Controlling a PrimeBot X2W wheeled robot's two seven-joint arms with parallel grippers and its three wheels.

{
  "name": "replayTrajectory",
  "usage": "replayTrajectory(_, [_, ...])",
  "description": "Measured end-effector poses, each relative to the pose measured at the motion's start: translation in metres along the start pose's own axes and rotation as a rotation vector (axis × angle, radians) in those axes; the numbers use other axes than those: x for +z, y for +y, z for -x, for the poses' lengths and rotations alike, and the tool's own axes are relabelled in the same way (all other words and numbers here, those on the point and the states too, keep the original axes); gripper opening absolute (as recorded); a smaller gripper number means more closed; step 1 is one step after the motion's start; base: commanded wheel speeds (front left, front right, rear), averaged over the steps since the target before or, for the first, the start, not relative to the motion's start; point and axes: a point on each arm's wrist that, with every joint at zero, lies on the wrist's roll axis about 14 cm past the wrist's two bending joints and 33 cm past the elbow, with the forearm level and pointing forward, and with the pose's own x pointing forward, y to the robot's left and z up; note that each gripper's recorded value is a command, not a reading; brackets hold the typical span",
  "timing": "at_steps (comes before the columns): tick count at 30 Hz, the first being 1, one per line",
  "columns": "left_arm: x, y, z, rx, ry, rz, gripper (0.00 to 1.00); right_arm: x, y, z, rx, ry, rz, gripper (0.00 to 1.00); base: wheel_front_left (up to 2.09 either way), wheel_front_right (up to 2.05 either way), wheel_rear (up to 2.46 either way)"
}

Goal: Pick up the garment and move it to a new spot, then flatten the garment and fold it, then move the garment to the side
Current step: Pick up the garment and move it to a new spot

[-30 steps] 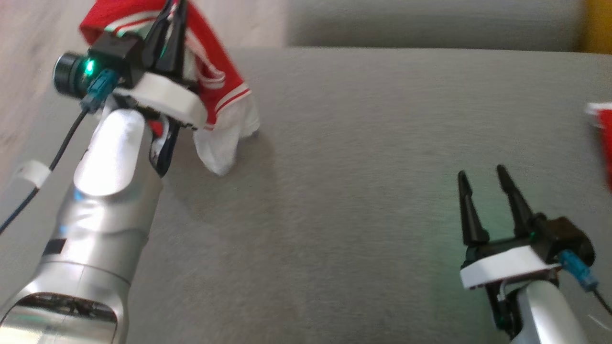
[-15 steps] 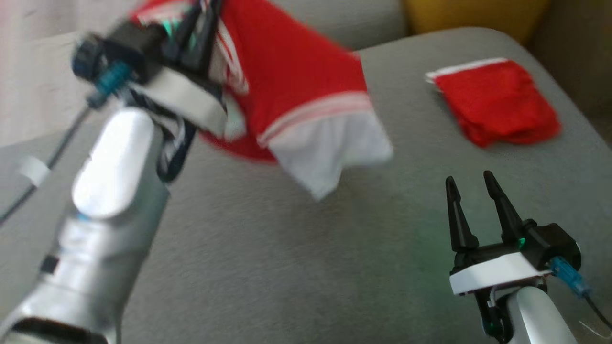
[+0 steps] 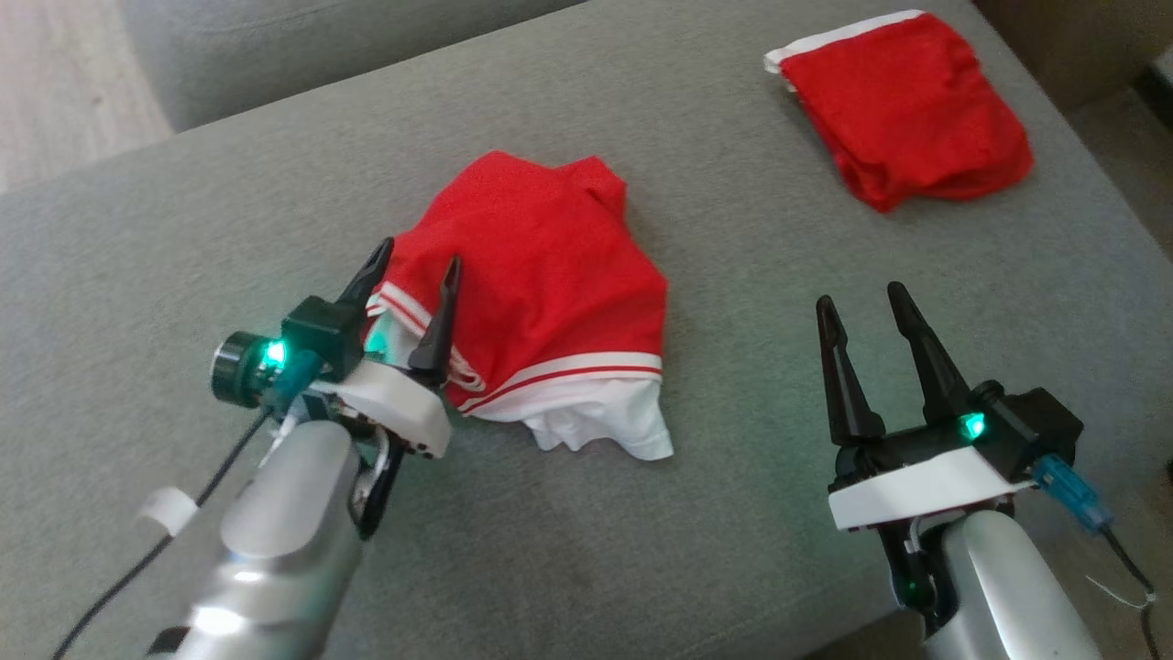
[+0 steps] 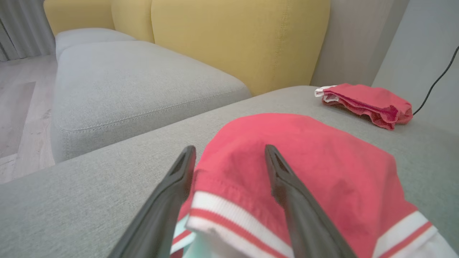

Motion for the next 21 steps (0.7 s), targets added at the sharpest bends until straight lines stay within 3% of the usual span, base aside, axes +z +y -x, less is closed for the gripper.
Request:
replayTrajectory(7, [0.019, 0.018, 0.028, 0.147, -0.109, 0.035, 1.0, -0.006, 0.019, -0.011, 0.06, 0.011, -0.008, 1.0, 0.0, 0.0, 0.0])
replayTrajectory(12, [0.023, 0.043, 0.087, 0.334, -0.179, 0.095, 1.0, -0.016, 0.035, -0.005, 0.11, 0.04, -0.008, 1.0, 0.0, 0.0, 0.0])
replayTrajectory(21, [0.03, 0.067, 0.193, 0.593, -0.276, 0.075, 1.0, -0.017, 0.059, -0.002, 0.184, 0.037, -0.006, 1.0, 0.0, 0.0, 0.0])
